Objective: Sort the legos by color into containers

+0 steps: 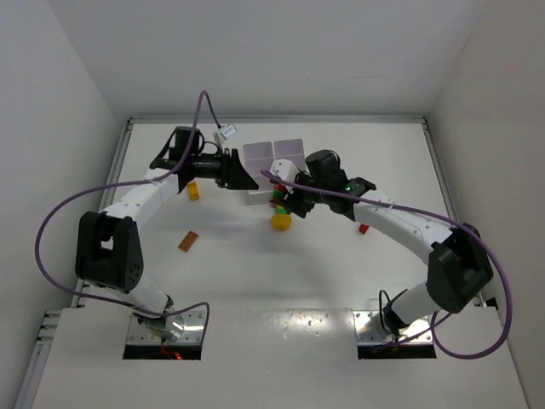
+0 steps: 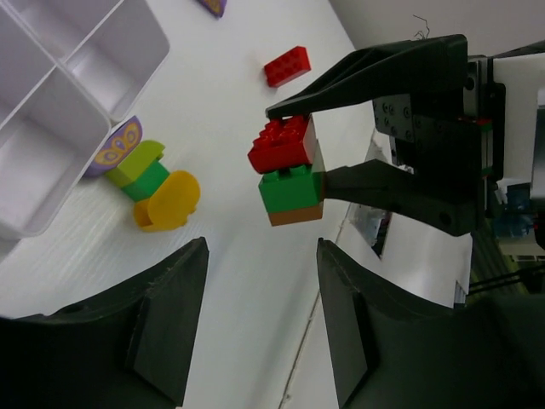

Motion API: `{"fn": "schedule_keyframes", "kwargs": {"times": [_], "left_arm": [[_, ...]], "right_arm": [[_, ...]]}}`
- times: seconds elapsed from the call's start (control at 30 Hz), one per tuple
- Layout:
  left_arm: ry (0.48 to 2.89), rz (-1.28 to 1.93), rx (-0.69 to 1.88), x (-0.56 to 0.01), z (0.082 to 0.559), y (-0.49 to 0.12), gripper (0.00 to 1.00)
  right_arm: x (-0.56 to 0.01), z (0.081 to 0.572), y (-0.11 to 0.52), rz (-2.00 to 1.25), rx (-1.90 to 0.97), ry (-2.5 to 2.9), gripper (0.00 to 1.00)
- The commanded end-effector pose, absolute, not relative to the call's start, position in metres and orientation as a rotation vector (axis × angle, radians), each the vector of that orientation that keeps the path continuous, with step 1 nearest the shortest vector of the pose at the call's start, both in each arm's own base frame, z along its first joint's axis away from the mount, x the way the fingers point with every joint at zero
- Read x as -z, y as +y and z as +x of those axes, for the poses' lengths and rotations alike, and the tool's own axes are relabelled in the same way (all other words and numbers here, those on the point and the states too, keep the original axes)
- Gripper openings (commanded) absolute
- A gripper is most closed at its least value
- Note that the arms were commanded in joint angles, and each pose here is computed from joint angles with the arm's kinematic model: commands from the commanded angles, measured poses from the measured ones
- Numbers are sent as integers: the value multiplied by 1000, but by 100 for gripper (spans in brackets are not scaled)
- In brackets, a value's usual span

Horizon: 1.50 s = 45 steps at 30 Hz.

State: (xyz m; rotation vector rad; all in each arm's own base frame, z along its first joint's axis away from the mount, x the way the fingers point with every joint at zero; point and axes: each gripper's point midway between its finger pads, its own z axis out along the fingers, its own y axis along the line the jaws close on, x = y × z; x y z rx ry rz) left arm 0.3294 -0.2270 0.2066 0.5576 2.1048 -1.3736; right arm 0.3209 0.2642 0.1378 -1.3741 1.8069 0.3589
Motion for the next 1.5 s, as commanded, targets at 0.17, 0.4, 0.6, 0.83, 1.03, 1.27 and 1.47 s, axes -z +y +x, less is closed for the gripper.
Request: {"fn": "schedule_keyframes", "kwargs": {"times": [0.17,0.4,0.6,0.83,1.03,1.27,1.47], "left_arm": [[2012,603,1403,-239,333,-250,61],[2008,618,1417,-238,331,-257,63],[1999,636,1444,-240,329,-262,64],[1977,666,1478,-242,328,-268,64],[1969,699,1509,-241,322,-275,64],[1964,701,1537,-239,323,-277,31],[1966,698,1539,-236,326,-273,3]], "right_arm": [[-196,345,295,-1215,-358,1700,3],[-198,343,299,-1219,-364,1686,3],[-204,343,304,-1219,-369,1665,3],[-206,347,305,-1209,-358,1660,3],[-212,348,312,-1201,-369,1645,3],[-220,348,317,-1156,-408,1646,4],[-223,336,318,-1154,-536,1683,66]]}}
